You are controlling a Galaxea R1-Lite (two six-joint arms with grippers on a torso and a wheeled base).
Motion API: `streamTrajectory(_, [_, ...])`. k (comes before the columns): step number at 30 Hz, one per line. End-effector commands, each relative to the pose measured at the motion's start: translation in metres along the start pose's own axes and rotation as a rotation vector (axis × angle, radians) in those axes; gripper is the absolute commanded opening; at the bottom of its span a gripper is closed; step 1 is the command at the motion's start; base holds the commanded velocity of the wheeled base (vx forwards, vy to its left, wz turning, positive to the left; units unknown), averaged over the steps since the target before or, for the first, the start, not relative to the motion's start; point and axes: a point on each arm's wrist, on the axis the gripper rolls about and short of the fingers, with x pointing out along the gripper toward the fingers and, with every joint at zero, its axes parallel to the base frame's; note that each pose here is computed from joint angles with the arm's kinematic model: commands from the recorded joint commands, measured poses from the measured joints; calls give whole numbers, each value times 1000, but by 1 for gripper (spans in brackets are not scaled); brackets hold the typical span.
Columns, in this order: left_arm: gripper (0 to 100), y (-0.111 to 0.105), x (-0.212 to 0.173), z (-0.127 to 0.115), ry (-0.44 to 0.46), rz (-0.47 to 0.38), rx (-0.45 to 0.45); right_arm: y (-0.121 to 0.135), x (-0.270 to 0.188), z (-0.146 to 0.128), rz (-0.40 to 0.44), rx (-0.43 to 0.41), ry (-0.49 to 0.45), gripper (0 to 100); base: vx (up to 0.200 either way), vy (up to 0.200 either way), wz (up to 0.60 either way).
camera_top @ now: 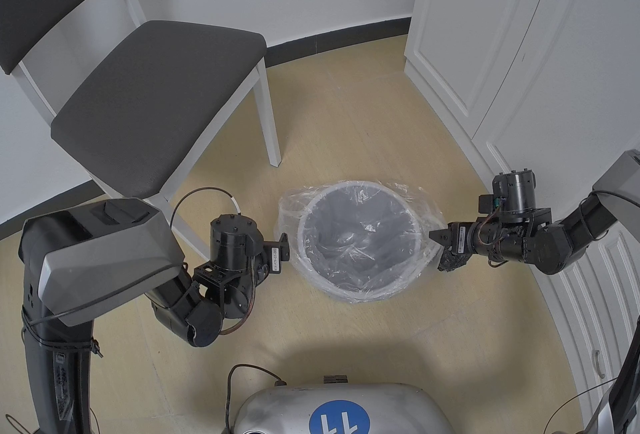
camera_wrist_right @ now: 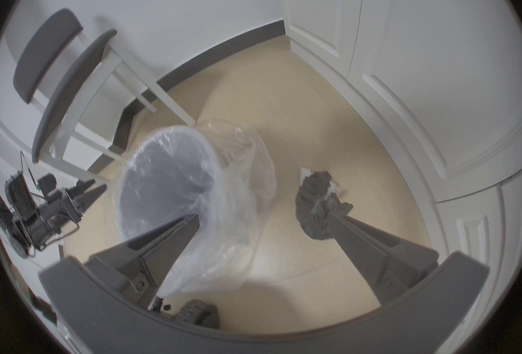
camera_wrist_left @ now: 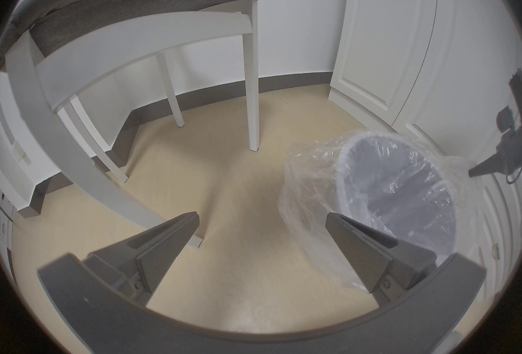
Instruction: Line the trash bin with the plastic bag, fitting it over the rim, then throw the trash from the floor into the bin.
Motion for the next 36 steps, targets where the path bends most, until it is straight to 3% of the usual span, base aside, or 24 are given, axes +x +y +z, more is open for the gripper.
streamTrajectory(1, [100,-7,-10,-21,50,-24,25,-6,1,-19,-16,-42,68,100,0,0,0])
streamTrajectory(15, [100,-12,-17,-55,121,-41,58,-13,17,-54,-30,-116,191,100,0,0,0])
streamTrajectory(23, [100,-13,-12,-67,121,-41,59,-21,44,-67,-45,-98,218,100,0,0,0])
streamTrajectory(26, [100,-12,-12,-67,121,-39,59,-26,52,-70,-52,-90,209,100,0,0,0])
streamTrajectory(32, [100,-10,-12,-60,87,-39,41,-37,75,-89,-52,-87,99,100,0,0,0])
streamTrajectory(36, [100,-9,-15,-53,72,-39,32,-37,81,-96,-50,-91,95,100,0,0,0])
